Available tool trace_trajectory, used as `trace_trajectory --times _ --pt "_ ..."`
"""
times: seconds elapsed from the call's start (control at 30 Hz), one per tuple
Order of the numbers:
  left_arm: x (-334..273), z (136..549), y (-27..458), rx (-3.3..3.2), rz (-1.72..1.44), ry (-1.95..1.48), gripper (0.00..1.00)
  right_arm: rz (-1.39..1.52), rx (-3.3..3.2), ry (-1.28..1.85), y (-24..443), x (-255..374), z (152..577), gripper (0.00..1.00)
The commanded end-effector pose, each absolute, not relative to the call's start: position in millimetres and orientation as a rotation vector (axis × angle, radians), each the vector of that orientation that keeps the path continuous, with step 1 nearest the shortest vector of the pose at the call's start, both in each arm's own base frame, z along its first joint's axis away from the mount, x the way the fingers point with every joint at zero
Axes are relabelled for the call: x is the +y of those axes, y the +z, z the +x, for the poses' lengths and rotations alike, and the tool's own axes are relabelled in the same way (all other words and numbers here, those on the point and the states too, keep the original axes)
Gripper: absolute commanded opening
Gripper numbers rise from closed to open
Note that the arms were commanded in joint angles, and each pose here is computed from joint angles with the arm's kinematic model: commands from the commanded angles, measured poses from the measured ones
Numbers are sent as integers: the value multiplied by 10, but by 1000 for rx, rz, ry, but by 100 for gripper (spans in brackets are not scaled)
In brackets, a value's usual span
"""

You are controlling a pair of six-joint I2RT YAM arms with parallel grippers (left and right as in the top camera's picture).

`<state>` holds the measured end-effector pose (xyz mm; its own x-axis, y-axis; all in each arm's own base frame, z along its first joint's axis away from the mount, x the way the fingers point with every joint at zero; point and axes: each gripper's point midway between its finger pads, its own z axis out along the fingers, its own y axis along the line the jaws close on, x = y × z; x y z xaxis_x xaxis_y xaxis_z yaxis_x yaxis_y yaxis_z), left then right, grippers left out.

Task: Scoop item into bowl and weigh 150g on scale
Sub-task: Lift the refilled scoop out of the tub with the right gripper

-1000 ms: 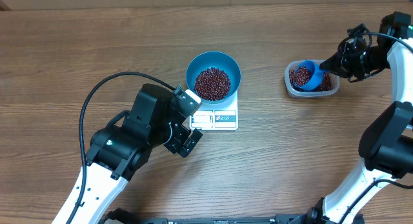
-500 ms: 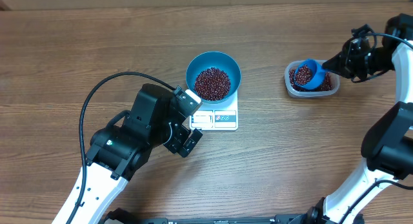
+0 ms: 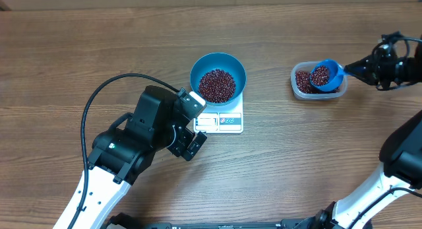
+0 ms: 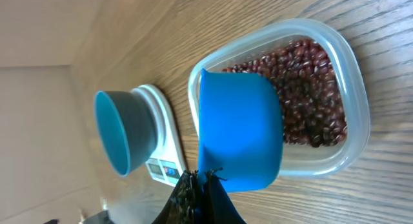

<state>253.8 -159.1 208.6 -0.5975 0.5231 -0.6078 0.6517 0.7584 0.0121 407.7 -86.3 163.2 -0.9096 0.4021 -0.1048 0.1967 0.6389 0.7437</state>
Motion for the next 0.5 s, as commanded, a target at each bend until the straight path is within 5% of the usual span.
trace_trajectory --times 0.0,0.47 --pt "-1610 2559 2140 2334 886 -293 99 430 2499 1253 1754 -820 4104 4" --pt "-1610 2559 2140 2334 886 -294 99 413 2340 1488 2131 -547 4126 4"
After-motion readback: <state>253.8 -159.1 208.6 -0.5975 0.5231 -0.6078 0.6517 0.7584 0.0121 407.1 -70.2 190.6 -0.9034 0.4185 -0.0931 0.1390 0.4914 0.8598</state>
